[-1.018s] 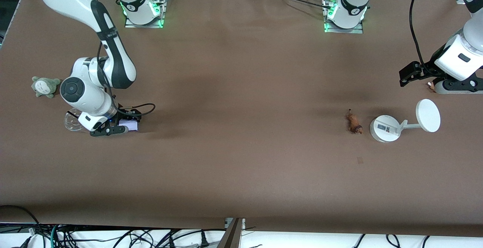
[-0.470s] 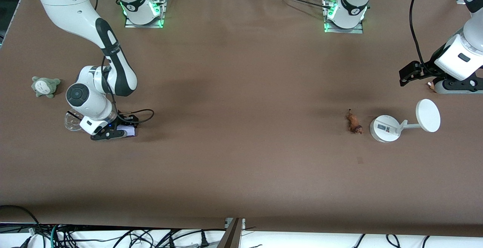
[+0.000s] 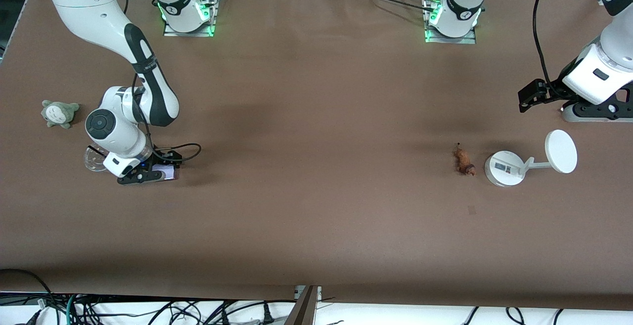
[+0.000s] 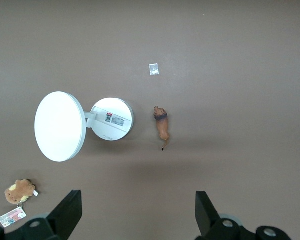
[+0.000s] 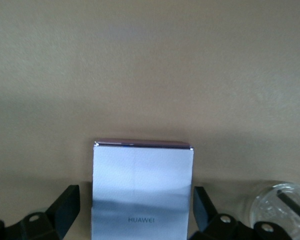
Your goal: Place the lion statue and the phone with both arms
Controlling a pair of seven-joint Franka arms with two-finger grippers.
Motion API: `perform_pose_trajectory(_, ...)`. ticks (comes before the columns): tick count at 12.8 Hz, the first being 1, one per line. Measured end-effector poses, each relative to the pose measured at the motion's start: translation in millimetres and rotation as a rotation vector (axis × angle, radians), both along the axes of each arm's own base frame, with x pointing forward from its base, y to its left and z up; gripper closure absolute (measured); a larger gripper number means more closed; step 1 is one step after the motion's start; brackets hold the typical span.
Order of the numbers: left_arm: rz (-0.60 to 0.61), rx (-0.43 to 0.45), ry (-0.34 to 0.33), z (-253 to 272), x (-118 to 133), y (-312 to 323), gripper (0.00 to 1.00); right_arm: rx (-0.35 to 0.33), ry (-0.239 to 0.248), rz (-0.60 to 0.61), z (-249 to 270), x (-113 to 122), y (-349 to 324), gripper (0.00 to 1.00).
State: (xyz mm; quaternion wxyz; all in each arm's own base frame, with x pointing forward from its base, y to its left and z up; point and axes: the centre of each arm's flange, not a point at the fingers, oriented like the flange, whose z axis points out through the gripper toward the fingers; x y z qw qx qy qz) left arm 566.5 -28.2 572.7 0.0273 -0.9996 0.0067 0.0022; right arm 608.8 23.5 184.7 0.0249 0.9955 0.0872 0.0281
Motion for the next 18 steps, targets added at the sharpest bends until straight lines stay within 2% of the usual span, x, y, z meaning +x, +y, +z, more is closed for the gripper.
perform_pose_trajectory(2,0.000,0.000,0.000,0,0,0,0.00,0.015,0.033,-0.003,24,2,2,0.00)
perform_pose_trajectory(4,0.000,0.000,0.000,0,0,0,0.00,0.047,0.089,-0.025,76,3,7,0.00)
perform_pose_trajectory(9,0.002,0.000,0.000,0,0,1,0.00,0.098,0.226,-0.106,262,7,21,0.00)
perform_pose_trajectory(11,0.003,0.000,0.003,0,0,2,0.00,0.100,0.242,-0.113,342,6,26,0.00)
perform_pose_trajectory(13,0.004,0.001,0.010,0,-1,2,0.00,0.095,0.253,-0.131,391,-1,20,0.00)
perform_pose_trajectory(18,0.006,0.001,0.014,-1,-1,3,0.00,0.082,0.268,-0.176,443,-16,-8,0.00)
